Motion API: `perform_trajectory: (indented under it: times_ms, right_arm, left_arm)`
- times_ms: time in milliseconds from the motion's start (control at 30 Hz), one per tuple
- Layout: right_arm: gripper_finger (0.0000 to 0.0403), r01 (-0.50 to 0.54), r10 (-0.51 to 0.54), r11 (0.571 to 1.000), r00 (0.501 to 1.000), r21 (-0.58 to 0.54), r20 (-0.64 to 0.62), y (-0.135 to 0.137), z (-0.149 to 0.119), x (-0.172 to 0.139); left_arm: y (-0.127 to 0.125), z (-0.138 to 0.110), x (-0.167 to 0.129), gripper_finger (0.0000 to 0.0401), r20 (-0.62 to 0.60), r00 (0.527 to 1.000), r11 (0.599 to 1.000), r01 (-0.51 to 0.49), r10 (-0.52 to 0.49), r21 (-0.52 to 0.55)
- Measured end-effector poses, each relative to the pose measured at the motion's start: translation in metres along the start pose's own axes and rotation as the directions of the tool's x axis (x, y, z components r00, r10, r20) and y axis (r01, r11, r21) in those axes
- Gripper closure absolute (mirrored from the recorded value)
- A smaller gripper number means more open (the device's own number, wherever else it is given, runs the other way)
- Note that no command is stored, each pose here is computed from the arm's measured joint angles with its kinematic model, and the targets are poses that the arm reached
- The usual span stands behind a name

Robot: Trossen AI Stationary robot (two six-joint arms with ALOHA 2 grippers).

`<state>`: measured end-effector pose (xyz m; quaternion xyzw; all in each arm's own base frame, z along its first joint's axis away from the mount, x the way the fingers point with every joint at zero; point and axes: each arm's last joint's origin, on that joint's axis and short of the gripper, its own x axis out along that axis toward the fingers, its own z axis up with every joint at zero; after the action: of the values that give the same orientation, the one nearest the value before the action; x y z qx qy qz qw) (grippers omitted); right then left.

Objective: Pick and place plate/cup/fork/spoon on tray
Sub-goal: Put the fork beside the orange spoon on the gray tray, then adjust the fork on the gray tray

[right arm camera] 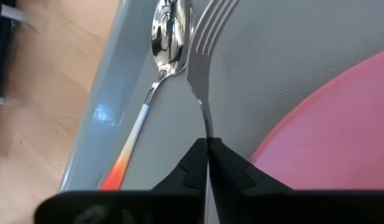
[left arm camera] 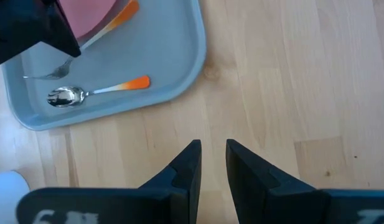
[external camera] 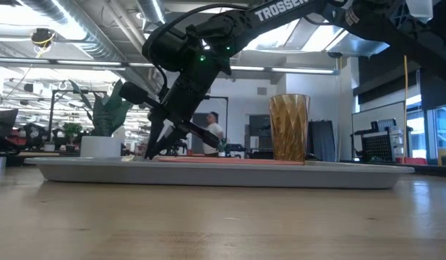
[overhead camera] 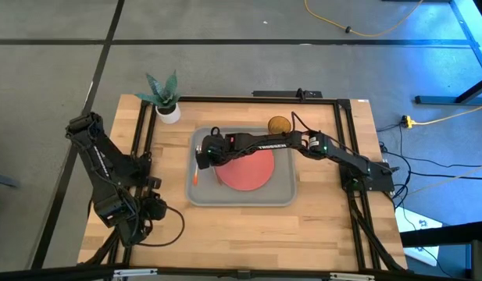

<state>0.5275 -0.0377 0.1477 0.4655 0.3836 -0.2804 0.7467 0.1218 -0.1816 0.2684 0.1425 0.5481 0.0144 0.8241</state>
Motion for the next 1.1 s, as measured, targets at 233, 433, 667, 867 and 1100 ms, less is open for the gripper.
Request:
perform_trajectory:
  times_ms: [233, 433, 667, 867, 1100]
  right_arm:
    - [0.0372, -0.029, 0.029, 0.999, 0.999, -0.026, 0.017, 0.003, 0.002, 0.0]
    - [0.0373, -0.052, 0.053, 0.998, 0.998, -0.033, 0.029, 0.005, 0.003, 0.0]
    - [0.0373, -0.066, 0.068, 0.961, 0.998, -0.269, -0.003, 0.027, -0.005, -0.023]
    - [0.0373, 0.038, -0.033, 0.817, 0.999, -0.575, 0.02, 0.059, -0.037, -0.067]
    - [0.0377, 0.299, -0.245, 0.617, 0.952, -0.727, 0.184, 0.064, -0.099, -0.127]
  left_arm:
    - [0.0, 0.0, 0.0, 0.0335, 0.0, 1.0, 1.0, 0.0, 0.0, 0.0]
    - [0.0, 0.0, 0.0, 0.0335, 0.0, 1.0, 1.0, 0.0, 0.0, 0.0]
    - [0.001, 0.001, 0.0, 0.0335, 0.026, 0.999, 0.999, -0.021, 0.022, -0.047]
    - [0.0, 0.005, 0.0, 0.0335, 0.128, 0.989, 0.995, -0.065, 0.074, -0.073]
    - [0.011, 0.017, 0.004, 0.0335, 0.223, 0.954, 0.972, -0.164, 0.2, -0.17]
